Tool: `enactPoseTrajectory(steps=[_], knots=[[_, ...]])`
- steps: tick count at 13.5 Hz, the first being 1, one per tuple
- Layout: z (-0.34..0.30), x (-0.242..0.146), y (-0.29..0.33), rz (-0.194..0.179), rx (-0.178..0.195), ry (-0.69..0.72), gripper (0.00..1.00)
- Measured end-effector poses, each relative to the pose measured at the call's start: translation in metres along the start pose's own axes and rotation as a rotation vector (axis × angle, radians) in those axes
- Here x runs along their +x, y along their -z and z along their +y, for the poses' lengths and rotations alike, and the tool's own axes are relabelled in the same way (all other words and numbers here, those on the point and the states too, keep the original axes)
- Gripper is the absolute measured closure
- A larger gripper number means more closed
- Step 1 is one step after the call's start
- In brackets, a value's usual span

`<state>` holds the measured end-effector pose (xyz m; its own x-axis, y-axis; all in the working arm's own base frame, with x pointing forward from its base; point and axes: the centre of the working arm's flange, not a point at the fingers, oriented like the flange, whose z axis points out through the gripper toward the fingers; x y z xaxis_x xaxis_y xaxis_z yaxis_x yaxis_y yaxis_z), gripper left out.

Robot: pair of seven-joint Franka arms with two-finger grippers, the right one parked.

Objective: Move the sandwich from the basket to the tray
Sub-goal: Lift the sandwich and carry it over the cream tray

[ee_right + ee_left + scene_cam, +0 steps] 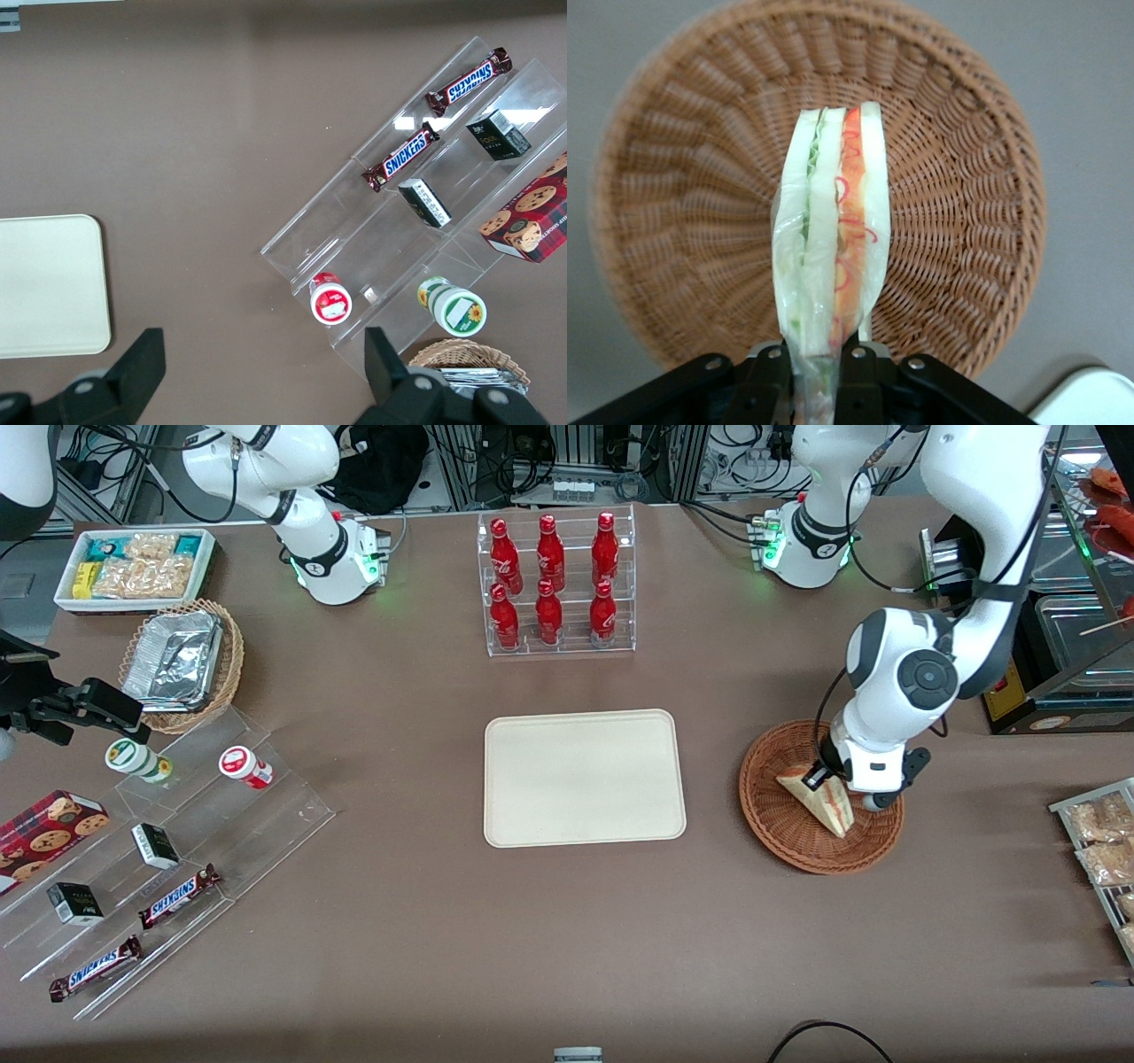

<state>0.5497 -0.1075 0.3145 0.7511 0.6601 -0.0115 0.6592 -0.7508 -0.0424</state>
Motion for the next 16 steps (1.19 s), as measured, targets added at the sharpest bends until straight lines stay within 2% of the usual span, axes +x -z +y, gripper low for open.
enactPoseTrajectory(steps=[1, 3, 6, 9, 13, 14, 16], knots=[[0.008, 0.000, 0.027, -0.001, 0.028, -0.015, 0.85], [0.038, -0.023, 0.080, 0.002, 0.054, -0.075, 0.86], [0.100, -0.105, 0.121, 0.013, 0.055, -0.226, 0.86], [0.153, -0.185, 0.113, 0.005, 0.045, -0.372, 0.86], [0.190, -0.253, 0.065, -0.037, 0.088, -0.494, 0.86], [0.195, -0.263, 0.055, -0.040, 0.085, -0.510, 0.86], [0.207, -0.279, 0.040, -0.036, 0.046, -0.538, 0.86]])
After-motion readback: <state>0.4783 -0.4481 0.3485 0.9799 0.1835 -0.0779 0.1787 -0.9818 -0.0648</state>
